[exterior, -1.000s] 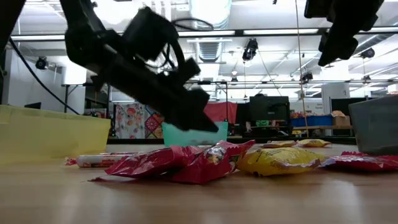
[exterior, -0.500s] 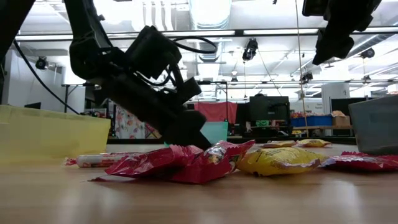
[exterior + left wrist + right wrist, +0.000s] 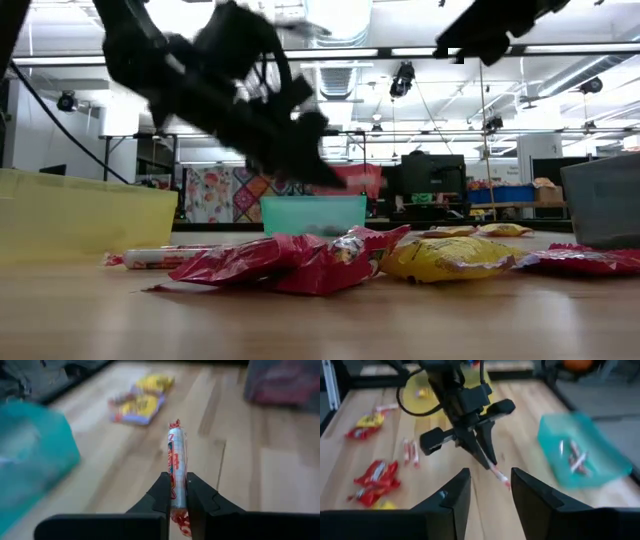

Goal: Sort candy
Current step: Put the white candy into the green bin

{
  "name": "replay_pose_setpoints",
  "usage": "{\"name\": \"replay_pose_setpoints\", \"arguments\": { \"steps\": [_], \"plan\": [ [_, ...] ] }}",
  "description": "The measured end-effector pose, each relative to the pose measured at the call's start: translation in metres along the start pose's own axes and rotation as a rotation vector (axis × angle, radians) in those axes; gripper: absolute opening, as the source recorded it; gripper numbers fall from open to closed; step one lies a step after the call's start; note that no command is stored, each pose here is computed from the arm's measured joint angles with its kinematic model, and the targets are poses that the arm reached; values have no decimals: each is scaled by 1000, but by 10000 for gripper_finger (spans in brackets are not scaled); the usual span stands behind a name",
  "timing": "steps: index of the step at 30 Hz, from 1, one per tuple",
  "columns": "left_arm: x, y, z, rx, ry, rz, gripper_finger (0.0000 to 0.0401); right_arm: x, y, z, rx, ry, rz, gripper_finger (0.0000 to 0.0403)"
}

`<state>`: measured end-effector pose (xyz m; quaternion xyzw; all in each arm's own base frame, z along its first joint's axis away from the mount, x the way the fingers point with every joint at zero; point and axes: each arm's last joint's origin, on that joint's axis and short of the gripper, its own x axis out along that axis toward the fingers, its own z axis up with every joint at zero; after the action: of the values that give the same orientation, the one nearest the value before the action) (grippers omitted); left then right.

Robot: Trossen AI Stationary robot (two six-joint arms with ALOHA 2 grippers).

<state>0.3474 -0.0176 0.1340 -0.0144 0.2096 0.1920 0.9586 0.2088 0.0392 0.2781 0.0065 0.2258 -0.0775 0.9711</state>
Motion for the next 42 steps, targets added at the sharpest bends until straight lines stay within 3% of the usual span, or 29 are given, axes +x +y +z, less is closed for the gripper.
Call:
{"name": "replay_pose_setpoints", "arguments": {
  "steps": [3,7,14,19,29,37,42],
  "plan": [
    [-16,13,25,16,-32,19,8,3,1,-2,-15,-59,4,127],
    [-37,47,55,30,-57,143,8,6,1,-9,-16,-57,-4,123],
    [-42,137,66,-50,27,353,7,8,0,-11,-27,-78,-19,125],
    [-25,175,55,-129,44,230,7,9,-2,-11,-71,-83,-39,121],
    [1,185,29,-143,100,230,29,12,-9,-10,-74,-77,-75,121],
    [6,185,32,-193,76,237,36,13,-14,-10,-70,-74,-95,130],
    [6,183,33,-194,72,233,62,13,-14,-11,-51,-73,-93,128]
  ]
}}
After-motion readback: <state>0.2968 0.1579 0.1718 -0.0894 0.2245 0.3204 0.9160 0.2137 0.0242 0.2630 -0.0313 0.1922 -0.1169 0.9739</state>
